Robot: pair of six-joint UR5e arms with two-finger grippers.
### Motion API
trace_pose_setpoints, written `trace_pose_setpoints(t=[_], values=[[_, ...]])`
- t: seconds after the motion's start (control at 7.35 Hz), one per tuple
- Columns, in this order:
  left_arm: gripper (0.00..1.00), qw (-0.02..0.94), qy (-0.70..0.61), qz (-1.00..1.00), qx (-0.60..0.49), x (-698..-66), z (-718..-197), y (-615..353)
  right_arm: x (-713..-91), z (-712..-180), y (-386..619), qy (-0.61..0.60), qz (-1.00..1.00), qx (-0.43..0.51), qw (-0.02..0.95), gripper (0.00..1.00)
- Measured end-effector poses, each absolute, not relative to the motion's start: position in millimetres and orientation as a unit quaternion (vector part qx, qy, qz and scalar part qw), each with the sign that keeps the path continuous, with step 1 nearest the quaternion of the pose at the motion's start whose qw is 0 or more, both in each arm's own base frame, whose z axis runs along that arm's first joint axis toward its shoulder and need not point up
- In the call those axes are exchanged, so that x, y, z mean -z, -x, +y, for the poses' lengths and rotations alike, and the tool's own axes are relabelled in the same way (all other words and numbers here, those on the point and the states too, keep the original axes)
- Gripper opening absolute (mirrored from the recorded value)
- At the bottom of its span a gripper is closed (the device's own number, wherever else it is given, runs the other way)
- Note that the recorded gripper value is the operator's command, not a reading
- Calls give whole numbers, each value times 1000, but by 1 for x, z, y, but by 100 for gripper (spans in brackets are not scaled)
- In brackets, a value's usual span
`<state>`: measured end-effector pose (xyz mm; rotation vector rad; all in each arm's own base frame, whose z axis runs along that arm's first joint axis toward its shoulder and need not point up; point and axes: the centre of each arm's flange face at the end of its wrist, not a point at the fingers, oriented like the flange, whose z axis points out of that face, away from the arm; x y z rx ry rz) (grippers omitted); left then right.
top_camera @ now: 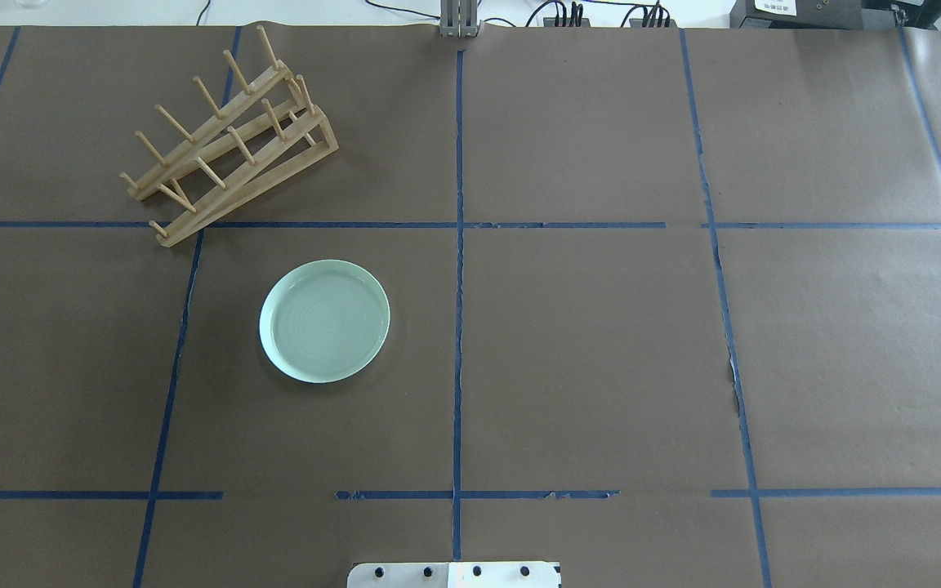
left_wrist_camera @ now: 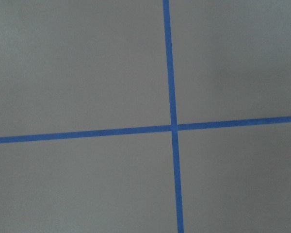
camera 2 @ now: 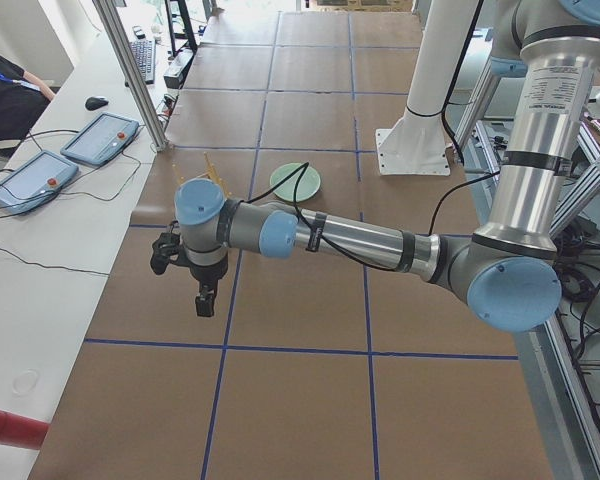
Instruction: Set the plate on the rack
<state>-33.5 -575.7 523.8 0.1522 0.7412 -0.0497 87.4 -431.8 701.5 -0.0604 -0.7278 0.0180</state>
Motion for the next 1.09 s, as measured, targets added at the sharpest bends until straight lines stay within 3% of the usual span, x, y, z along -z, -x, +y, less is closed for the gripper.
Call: trace_pose_setpoints(t=[0.54, 1.09], values=[[100, 915, -70, 393, 56, -362, -588, -77, -701, -432, -88, 30, -356, -9, 934, 100], [100, 905, -50, 419, 60, -270, -572, -195, -702, -432, -87, 30, -356, -9, 934, 100]])
